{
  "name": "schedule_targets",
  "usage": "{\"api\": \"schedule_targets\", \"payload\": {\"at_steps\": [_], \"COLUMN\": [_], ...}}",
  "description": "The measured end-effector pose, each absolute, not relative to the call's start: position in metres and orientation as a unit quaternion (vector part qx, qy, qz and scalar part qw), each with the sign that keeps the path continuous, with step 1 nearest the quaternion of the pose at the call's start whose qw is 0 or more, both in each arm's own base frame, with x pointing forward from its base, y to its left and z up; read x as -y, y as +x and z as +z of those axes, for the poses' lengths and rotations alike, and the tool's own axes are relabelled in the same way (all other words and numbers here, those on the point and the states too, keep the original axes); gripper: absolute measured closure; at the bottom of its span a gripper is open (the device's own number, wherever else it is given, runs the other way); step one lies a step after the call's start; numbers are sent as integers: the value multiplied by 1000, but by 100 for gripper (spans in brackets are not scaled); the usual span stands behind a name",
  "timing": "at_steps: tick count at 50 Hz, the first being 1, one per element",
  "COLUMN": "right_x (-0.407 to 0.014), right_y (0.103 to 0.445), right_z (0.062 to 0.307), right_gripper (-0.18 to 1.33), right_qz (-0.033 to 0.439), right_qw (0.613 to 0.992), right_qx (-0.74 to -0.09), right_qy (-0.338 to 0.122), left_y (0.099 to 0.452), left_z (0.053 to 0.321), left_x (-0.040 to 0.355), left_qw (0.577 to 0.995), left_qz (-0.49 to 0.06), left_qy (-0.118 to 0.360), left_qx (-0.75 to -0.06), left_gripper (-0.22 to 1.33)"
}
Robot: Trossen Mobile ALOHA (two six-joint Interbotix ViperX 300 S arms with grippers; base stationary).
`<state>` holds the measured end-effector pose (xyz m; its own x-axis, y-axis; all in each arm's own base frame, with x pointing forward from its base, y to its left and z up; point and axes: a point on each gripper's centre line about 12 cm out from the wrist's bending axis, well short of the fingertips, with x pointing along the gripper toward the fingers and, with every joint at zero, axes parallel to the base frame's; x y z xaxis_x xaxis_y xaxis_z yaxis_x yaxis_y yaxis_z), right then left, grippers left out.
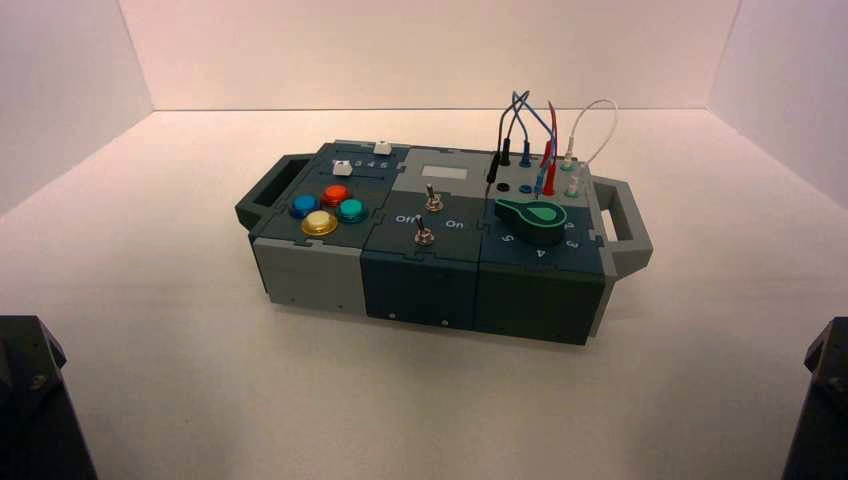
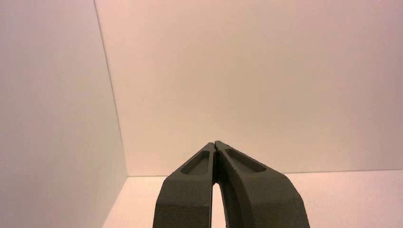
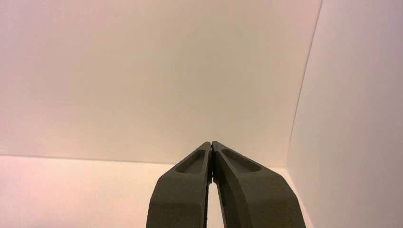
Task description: Insert the blue wire.
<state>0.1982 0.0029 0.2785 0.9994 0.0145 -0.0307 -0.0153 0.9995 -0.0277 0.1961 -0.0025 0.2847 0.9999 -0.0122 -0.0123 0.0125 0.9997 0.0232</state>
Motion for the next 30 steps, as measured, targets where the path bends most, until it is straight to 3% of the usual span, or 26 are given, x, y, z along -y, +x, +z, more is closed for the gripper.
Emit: {"api": "schedule_targets", "payload": {"at_steps": [23, 30], "right_x": [-14, -32], "right_y": [201, 203], "right_z": [272, 263], "right_gripper": [129, 129], "right_qz": [34, 78], "right_qw": [995, 985], "right_qx": [-88, -153], "right_qy": [-13, -9], "left_y": [199, 200], "left_z": [272, 263], "left_x": [17, 40], "left_qw": [997, 990], "left_qz": [-44, -99], "left_qy": [13, 22], "left_qx": [-56, -101], "left_gripper": [129, 129]}}
